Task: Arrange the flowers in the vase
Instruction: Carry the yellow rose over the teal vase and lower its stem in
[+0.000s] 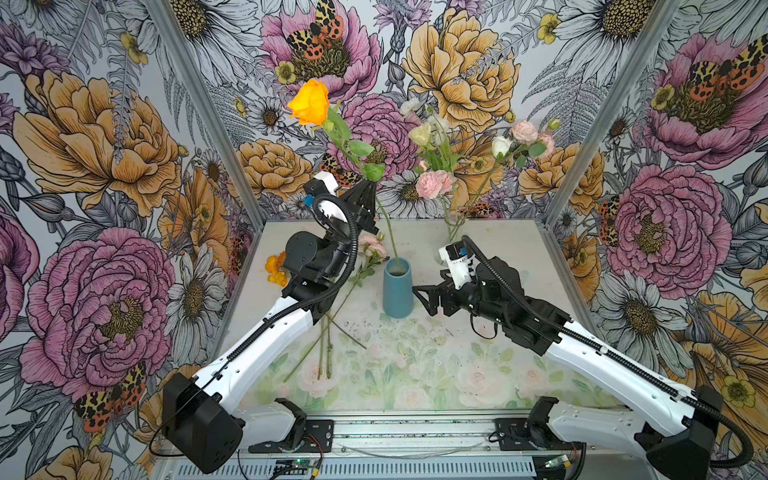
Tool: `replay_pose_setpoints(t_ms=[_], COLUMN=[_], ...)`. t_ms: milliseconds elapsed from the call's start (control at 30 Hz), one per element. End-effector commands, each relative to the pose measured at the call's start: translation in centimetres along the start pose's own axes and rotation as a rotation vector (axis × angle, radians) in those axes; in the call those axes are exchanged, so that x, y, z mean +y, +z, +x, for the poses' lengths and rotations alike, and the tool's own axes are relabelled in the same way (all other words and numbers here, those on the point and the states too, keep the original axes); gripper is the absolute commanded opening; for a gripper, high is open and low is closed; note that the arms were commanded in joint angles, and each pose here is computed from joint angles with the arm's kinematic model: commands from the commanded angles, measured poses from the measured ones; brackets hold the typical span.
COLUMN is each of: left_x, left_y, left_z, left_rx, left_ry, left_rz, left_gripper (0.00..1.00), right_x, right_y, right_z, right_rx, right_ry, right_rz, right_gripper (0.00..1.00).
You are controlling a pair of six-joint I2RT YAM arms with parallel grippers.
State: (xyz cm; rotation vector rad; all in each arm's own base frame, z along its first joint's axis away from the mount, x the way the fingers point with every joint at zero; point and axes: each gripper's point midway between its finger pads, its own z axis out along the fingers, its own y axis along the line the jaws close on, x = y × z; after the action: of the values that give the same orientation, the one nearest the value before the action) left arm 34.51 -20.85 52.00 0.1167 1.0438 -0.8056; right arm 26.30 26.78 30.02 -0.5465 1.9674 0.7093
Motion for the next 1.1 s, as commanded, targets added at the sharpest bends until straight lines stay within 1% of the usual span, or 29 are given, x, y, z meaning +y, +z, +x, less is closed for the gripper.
replay_pose_setpoints(t_ms=[0, 100, 267, 400, 500, 767, 867, 900, 967, 1033, 1067], left_x=[0.8, 2.0, 3.5, 3.7, 4.0, 4.0, 4.0, 3.9, 3.8, 3.9, 3.9], left_y=[-0.3, -0.7, -2.0, -2.8, -3.2, -4.5, -4.7, -4.7, -4.9, -5.0, -5.1], left_z=[1.0, 3.4, 6.6, 9.6, 11.6, 16.5, 17.5, 17.7, 17.9, 18.2, 18.4], left_rx=[-0.027, 0.000, 0.011, 0.073, 0.113, 0.201, 0.225, 0.233, 0.245, 0.261, 0.275], left_ry=[0.020, -0.006, -0.116, -0.124, -0.149, -0.171, -0.181, -0.181, -0.177, -0.172, -0.169], left_rz=[0.014, 0.006, 0.026, 0.019, 0.027, 0.016, 0.014, 0.014, 0.013, 0.007, 0.003], left_gripper=[0.00, 0.00, 0.00, 0.00, 0.00, 0.00, 0.00, 0.03, 0.14, 0.20, 0.24], right_x=[-0.3, -0.3, 0.5, 1.0, 1.2, 1.2, 1.2, 1.2, 1.2, 1.1, 1.1], right_y=[-1.2, -0.6, 0.9, 0.9, 1.2, 1.7, 1.8, 1.8, 1.8, 1.9, 1.9], right_z=[-2.0, -1.8, -2.7, -4.6, -5.0, -4.2, -4.0, -4.0, -3.9, -3.8, -3.8], right_rx=[-0.077, -0.062, -0.048, -0.097, -0.098, -0.075, -0.071, -0.070, -0.067, -0.067, -0.064], right_ry=[0.002, 0.002, -0.033, -0.064, -0.076, -0.065, -0.061, -0.059, -0.059, -0.058, -0.057], right_rz=[0.019, 0.014, -0.019, -0.031, -0.039, -0.047, -0.048, -0.049, -0.050, -0.049, -0.048], right_gripper=[0.99, 0.99, 0.99, 1.00, 1.00, 0.99, 0.99, 0.99, 1.00, 0.99, 1.00])
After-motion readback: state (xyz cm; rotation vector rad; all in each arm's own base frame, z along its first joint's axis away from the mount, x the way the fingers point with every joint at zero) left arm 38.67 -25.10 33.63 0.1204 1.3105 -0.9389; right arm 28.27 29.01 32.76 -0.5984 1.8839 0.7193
